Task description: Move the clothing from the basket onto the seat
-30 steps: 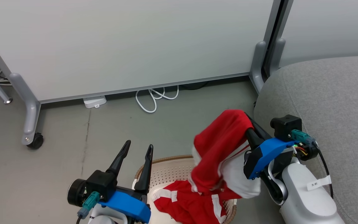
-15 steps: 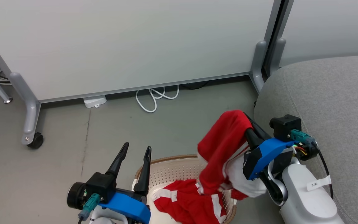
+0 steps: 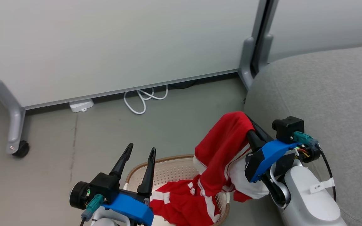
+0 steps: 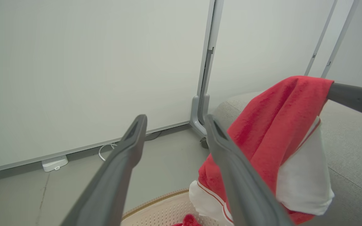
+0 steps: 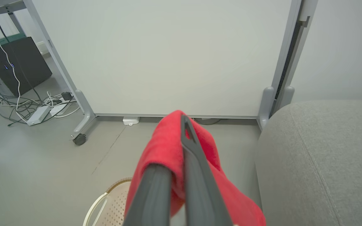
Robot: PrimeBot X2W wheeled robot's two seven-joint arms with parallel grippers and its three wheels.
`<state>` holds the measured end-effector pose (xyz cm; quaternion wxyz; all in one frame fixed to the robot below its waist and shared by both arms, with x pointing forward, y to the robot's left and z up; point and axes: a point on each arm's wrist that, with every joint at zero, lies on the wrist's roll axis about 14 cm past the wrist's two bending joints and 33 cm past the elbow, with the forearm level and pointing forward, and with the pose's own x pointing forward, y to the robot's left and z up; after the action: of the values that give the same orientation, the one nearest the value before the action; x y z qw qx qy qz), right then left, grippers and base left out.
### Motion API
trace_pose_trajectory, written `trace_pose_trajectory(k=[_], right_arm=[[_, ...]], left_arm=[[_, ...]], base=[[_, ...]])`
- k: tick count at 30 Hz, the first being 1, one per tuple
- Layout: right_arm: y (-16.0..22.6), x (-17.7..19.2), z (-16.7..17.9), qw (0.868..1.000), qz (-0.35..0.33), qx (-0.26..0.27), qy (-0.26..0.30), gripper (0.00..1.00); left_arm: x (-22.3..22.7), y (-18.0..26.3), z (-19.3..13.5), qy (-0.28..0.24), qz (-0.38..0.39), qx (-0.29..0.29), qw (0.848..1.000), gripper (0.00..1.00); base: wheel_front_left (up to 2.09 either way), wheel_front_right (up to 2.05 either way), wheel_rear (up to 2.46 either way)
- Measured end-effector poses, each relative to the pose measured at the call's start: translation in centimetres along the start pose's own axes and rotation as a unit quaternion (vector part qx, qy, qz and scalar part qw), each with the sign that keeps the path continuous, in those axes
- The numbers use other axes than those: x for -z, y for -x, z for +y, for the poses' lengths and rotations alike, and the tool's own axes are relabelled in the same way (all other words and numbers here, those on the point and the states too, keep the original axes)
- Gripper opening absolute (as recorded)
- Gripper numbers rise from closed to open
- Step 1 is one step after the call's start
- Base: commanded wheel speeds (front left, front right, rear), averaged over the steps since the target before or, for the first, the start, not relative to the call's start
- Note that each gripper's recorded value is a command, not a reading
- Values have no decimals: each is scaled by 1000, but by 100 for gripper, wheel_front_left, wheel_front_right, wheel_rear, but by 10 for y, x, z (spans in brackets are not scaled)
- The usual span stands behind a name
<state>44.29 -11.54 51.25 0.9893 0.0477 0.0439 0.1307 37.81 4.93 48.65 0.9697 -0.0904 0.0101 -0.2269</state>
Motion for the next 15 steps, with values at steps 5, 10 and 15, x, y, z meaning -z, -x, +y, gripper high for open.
trace_pose_trajectory(k=[5,10,15], right_arm=[[12,0,-17,1000,-2,24,-3,0],[30,2,-43,998,-2,62,-5,0],[51,4,-70,995,0,103,-7,0]], left_arm=[[3,-12,-13,-2,5,29,1000,100],[10,-26,-35,3,14,67,998,100],[16,-38,-60,6,23,108,994,100]], base=[[0,0,0],[0,0,0],[0,0,0]])
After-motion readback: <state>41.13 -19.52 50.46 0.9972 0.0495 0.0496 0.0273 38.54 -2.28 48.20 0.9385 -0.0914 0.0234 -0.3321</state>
